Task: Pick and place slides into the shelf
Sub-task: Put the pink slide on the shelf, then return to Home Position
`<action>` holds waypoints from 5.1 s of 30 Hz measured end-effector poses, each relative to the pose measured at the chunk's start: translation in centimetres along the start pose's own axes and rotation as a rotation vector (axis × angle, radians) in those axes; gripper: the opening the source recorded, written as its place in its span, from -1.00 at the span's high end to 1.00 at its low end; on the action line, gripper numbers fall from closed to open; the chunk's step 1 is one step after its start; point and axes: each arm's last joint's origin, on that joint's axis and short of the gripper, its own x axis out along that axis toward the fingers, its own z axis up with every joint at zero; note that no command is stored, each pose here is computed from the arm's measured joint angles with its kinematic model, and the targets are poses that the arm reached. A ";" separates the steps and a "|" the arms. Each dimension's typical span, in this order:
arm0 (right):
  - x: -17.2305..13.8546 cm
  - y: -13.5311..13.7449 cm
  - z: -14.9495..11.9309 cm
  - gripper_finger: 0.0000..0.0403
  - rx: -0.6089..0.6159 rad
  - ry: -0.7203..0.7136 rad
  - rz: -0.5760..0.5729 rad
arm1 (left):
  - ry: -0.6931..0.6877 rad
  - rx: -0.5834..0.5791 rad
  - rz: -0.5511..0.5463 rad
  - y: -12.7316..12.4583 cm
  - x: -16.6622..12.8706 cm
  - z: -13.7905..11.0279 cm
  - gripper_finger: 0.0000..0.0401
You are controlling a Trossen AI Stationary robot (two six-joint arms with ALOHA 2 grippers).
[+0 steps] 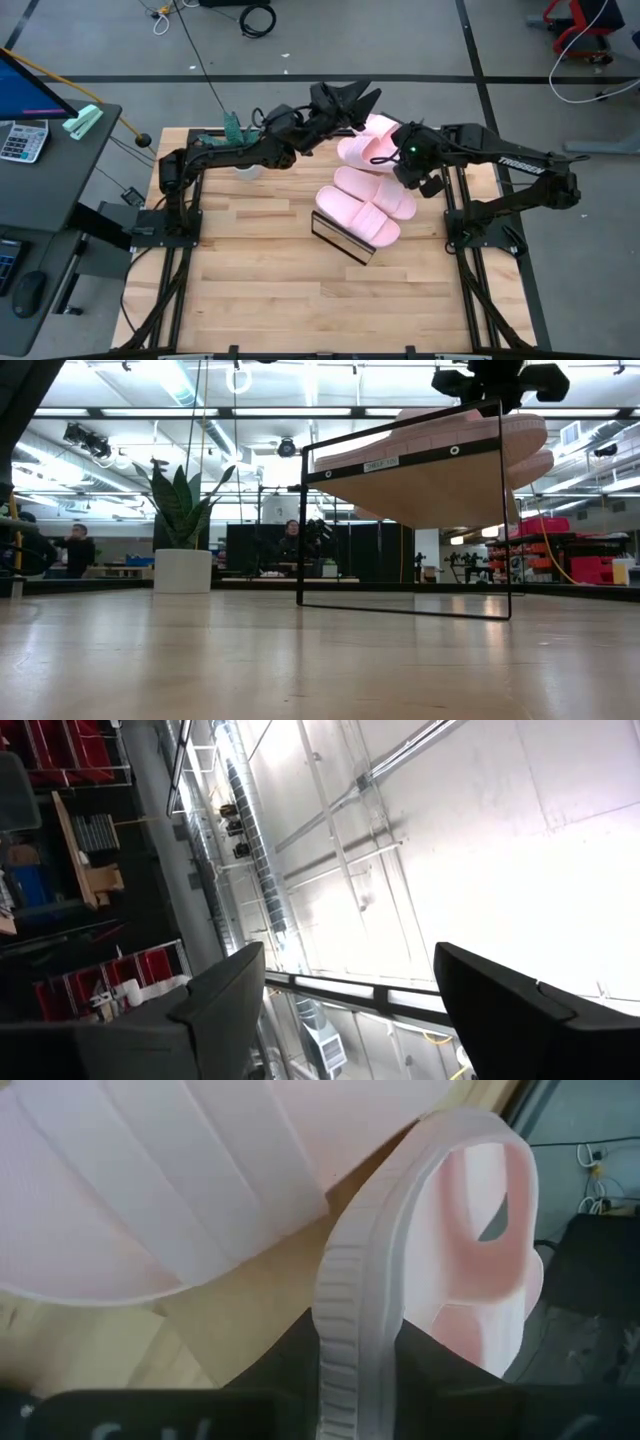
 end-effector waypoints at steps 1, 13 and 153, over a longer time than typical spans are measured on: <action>0.1 0.0 0.0 0.61 -0.012 0.003 0.000 | 0.002 -0.001 0.001 0.0 0.0 -0.1 -0.46; 1.2 0.6 -0.2 0.61 -0.057 0.030 0.030 | 0.032 -0.011 0.012 0.0 -0.2 -1.0 -0.46; -13.3 7.3 -8.9 0.99 1.074 -0.323 0.082 | 0.896 0.759 0.177 5.0 -2.8 -4.2 0.98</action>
